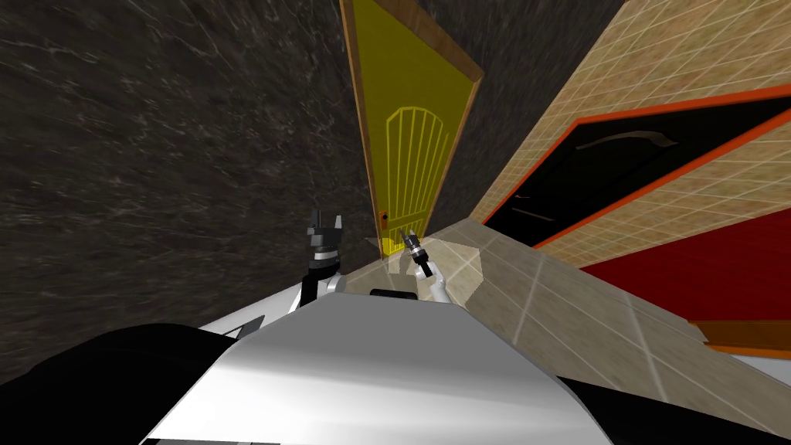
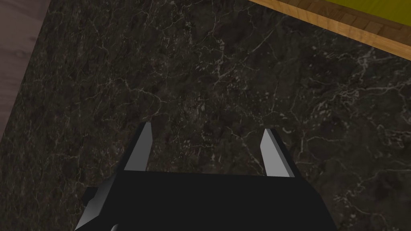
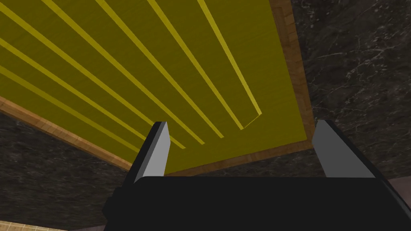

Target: Pull the door open

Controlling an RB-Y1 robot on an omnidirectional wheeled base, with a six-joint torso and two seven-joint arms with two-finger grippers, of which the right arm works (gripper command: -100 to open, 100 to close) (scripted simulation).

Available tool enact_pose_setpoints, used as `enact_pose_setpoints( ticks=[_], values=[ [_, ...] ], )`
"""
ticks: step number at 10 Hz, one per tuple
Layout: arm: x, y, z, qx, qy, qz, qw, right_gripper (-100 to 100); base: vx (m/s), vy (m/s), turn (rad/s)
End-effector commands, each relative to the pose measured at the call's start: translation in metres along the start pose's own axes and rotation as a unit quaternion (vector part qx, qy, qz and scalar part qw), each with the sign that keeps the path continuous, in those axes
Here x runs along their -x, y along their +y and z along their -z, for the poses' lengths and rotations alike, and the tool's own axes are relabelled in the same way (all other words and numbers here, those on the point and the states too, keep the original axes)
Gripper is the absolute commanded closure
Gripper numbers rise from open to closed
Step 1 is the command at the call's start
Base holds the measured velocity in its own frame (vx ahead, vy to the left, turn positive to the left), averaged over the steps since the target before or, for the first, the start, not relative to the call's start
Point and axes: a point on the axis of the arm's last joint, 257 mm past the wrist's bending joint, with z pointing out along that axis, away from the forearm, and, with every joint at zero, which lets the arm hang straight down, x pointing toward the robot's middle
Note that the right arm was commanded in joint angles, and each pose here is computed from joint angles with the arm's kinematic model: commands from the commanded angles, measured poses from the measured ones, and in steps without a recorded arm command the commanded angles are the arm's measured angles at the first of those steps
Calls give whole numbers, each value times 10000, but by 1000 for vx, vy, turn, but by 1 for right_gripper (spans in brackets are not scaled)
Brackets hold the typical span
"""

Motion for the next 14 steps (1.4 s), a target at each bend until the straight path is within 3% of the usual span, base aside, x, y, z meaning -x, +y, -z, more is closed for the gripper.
enact_pose_setpoints(
  ticks=[1, 6, 14],
  values=[
    [-80, -9, -20, -2, 77, 85, 9999, -100, 65, 34, -18],
    [-514, 13, -113, 85, 582, 679, 9960, -100, 78, 49, -56],
    [-1056, 69, -185, 294, 1213, 1480, 9811, -100, 79, 47, -47]
  ],
)
